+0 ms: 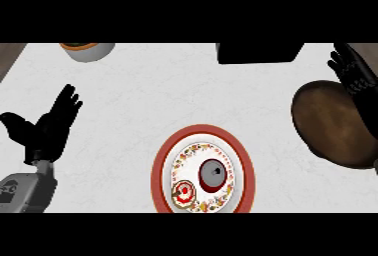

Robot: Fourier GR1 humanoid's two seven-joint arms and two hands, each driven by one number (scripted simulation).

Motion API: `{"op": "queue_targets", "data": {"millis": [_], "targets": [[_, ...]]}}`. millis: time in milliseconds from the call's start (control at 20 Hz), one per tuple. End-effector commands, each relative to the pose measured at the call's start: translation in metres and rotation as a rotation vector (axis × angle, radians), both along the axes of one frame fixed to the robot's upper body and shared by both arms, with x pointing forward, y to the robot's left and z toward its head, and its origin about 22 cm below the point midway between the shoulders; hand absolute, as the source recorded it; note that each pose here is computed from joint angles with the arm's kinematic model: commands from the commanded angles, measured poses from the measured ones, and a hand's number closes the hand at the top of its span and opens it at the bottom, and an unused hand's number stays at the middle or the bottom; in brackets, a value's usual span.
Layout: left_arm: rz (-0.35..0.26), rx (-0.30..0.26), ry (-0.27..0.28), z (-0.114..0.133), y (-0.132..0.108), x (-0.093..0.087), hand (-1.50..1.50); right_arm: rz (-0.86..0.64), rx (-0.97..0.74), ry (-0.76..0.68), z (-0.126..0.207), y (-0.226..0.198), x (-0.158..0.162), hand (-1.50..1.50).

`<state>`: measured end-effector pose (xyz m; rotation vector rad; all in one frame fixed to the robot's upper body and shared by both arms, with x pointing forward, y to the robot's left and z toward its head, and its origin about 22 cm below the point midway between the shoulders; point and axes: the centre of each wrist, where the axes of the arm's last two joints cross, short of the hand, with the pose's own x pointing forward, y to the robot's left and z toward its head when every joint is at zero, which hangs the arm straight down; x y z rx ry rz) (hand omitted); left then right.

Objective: Pick the can from the plate and place it in the pan

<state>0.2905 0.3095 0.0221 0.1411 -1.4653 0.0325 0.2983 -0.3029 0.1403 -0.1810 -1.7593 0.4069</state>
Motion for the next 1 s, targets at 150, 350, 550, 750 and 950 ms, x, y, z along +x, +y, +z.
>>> {"op": "queue_targets", "data": {"millis": [150,350,550,750,950], "targets": [[-0.045,0.083,-0.128,0.027,-0.012,0.011,0.00,0.475,0.120,0.163,-0.045,0.067,0.000,1.50],[-0.034,0.081,-0.144,0.032,-0.039,0.017,0.00,0.561,-0.009,0.076,-0.085,0.090,-0.034,1.50],[0.002,0.081,-0.148,0.022,-0.032,0.000,0.00,0.398,-0.046,-0.156,-0.085,0.044,-0.058,-1.50],[-0.018,0.105,-0.144,0.018,-0.029,0.001,0.00,0.382,-0.176,-0.207,-0.051,-0.001,-0.053,-1.50],[-0.004,0.098,-0.140,0.027,-0.037,0.004,0.00,0.485,-0.355,-0.161,0.017,-0.003,-0.049,-1.50]]}}
